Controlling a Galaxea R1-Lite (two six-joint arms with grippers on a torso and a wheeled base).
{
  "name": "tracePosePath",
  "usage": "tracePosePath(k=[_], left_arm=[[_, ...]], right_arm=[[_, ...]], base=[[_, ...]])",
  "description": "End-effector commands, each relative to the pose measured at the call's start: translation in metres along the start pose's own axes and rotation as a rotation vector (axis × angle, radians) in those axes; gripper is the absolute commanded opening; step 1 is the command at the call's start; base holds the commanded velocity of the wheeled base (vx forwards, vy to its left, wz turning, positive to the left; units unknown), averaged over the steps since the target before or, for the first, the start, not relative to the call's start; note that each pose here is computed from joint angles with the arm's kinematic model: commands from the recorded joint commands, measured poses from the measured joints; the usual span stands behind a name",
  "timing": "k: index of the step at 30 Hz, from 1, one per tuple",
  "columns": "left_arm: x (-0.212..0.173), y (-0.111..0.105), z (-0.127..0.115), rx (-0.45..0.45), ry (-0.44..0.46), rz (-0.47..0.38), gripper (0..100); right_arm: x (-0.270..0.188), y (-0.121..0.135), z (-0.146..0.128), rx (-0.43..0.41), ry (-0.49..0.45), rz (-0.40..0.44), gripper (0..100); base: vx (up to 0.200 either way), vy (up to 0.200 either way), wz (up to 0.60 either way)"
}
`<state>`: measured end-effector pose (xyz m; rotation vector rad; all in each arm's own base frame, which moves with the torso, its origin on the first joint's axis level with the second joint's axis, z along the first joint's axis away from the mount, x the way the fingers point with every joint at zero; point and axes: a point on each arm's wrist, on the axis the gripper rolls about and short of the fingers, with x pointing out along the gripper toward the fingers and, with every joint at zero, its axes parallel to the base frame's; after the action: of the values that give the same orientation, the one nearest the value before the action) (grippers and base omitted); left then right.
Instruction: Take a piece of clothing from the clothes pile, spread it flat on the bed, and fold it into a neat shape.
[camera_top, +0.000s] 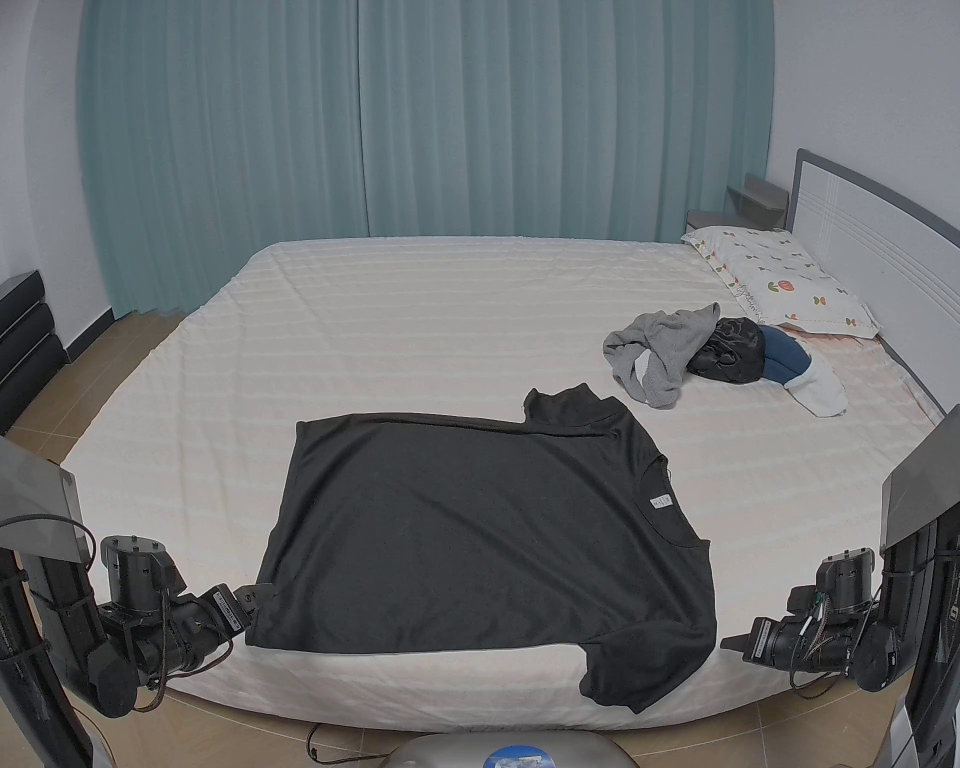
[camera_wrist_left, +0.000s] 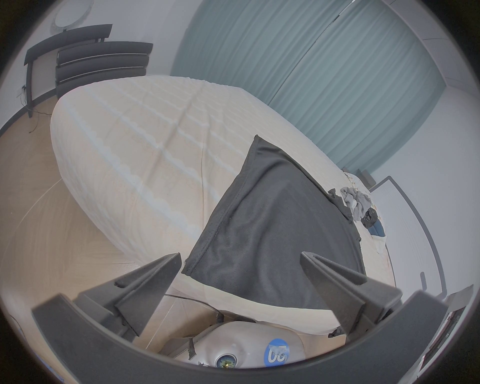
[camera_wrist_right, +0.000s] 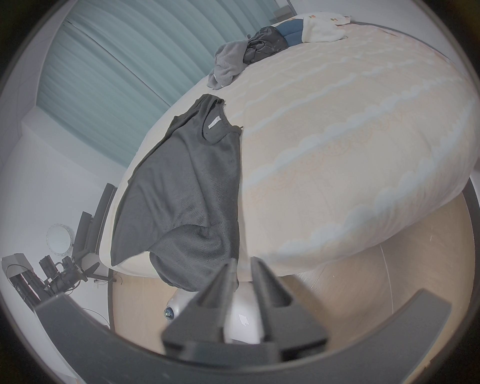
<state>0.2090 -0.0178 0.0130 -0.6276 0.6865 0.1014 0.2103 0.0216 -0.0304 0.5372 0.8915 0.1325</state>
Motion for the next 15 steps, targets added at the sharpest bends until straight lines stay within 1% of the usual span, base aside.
tracePosePath(k=[1, 4, 5, 7, 10, 13, 15], left_arm=[[0.000, -0.002, 0.001, 0.001, -0.007, -0.008, 100], [0.001, -0.001, 0.002, 0.000, -0.009, -0.007, 100], [0.001, -0.002, 0.002, 0.000, -0.011, -0.008, 100], [0.003, -0.001, 0.002, 0.000, -0.011, -0.001, 100], [0.005, -0.001, 0.006, -0.014, -0.030, 0.003, 100], [0.005, 0.000, 0.007, -0.021, -0.038, 0.006, 100], [0.004, 0.000, 0.008, -0.022, -0.040, 0.006, 100]], right_arm=[[-0.004, 0.000, -0.002, 0.005, 0.002, 0.001, 100], [-0.006, 0.002, 0.002, 0.002, -0.021, 0.009, 100], [-0.011, 0.005, 0.007, -0.003, -0.058, 0.030, 100], [-0.015, 0.008, 0.012, 0.002, -0.093, 0.047, 100], [-0.019, 0.013, 0.018, 0.035, -0.145, 0.086, 100], [-0.019, 0.015, 0.021, 0.066, -0.171, 0.105, 100], [-0.019, 0.015, 0.021, 0.069, -0.172, 0.107, 100]], base=[[0.000, 0.000, 0.00], [0.000, 0.000, 0.00], [0.000, 0.000, 0.00], [0.000, 0.000, 0.00], [0.000, 0.000, 0.00], [0.000, 0.000, 0.00], [0.000, 0.200, 0.00]])
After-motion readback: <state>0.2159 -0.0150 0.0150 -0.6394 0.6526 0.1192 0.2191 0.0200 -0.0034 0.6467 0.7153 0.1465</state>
